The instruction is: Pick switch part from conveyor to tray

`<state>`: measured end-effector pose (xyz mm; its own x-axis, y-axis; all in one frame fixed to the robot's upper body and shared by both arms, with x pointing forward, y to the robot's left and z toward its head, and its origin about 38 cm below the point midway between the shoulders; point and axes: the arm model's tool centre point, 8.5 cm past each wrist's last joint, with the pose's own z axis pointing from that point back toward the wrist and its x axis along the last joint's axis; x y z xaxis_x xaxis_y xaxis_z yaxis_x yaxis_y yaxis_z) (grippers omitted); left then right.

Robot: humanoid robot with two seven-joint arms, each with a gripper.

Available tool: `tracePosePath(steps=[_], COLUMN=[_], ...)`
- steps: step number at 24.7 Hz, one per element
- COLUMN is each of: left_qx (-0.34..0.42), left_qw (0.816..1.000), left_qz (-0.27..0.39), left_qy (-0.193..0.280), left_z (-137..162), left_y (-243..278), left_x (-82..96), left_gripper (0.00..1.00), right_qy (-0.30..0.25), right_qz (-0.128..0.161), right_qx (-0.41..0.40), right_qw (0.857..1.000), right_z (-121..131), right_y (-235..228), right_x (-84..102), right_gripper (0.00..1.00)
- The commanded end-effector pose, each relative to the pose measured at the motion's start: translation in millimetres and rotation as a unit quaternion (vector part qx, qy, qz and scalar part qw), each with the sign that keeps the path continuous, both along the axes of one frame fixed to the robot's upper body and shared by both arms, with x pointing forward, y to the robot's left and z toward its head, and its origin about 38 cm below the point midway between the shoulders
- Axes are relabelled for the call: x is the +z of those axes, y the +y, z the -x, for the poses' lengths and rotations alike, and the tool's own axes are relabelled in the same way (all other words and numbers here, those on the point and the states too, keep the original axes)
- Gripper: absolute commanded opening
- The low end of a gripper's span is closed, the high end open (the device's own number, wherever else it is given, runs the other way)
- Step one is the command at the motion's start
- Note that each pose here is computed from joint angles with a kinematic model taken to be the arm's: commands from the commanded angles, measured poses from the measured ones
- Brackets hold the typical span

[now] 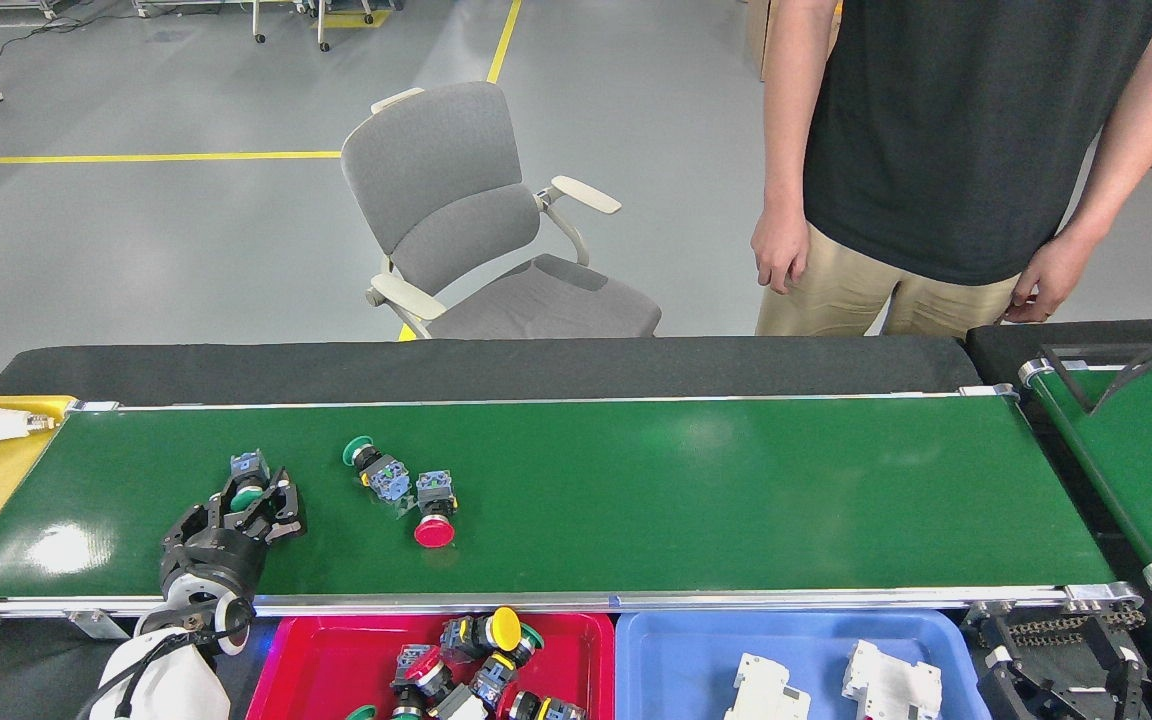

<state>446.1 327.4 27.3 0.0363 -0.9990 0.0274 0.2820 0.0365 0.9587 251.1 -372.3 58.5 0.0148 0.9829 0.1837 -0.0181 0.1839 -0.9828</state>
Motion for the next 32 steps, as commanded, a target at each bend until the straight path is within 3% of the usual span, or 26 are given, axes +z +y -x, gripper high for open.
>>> tracePosePath(steps=[1,5,7,8,11,12,18,21,23,27,32], left_qx=[-0.049,-0.183,-0.249,-0.288,-0.337,-0.338,-0.314,-0.177,-0.098,-0.059,-0.064], left_qw=[0.998,0.980,0.966,0.955,0.940,0.939,0.947,0.981,0.992,0.996,0.995], left_qz=[0.003,0.013,0.007,0.007,0.009,0.009,0.013,-0.001,-0.015,-0.025,-0.053], left_qy=[-0.030,-0.070,-0.072,-0.071,-0.060,-0.060,-0.062,-0.073,-0.075,-0.058,-0.062], left_z=[0.2,46.7,79.2,99.1,140.2,146.2,148.1,134.1,126.3,129.1,116.0], left_y=[-11.9,-44.8,-59.1,-67.5,-82.2,-84.2,-80.3,-42.6,-15.9,14.9,17.3], left_x=[15.9,31.5,30.1,28.2,21.8,21.6,21.1,26.0,29.3,20.8,28.2], left_gripper=[0.09,0.13,0.23,0.34,0.96,1.00,1.00,1.00,1.00,1.00,1.00], right_qy=[-0.010,-0.012,-0.012,-0.013,-0.018,-0.019,-0.022,-0.023,-0.025,-0.032,-0.034], right_qz=[0.002,0.001,0.000,0.000,0.000,0.000,-0.001,-0.002,-0.003,-0.001,-0.001], right_qx=[-0.011,-0.018,-0.017,-0.018,-0.015,-0.015,-0.015,-0.012,-0.012,-0.010,-0.007], right_qw=[1.000,1.000,1.000,1.000,1.000,1.000,1.000,1.000,1.000,0.999,0.999], right_z=[0.6,1.7,1.8,1.8,1.3,1.3,0.6,0.6,-0.5,-2.5,-4.4], right_y=[-6.5,-9.3,-8.8,-8.9,-8.3,-8.3,-7.2,-5.4,-4.8,-3.8,-2.7], right_x=[6.2,6.7,6.5,6.7,7.8,7.9,9.4,9.4,10.4,14.5,16.0], right_gripper=[1.00,1.00,1.00,1.00,1.00,1.00,1.00,1.00,1.00,1.00,1.00])
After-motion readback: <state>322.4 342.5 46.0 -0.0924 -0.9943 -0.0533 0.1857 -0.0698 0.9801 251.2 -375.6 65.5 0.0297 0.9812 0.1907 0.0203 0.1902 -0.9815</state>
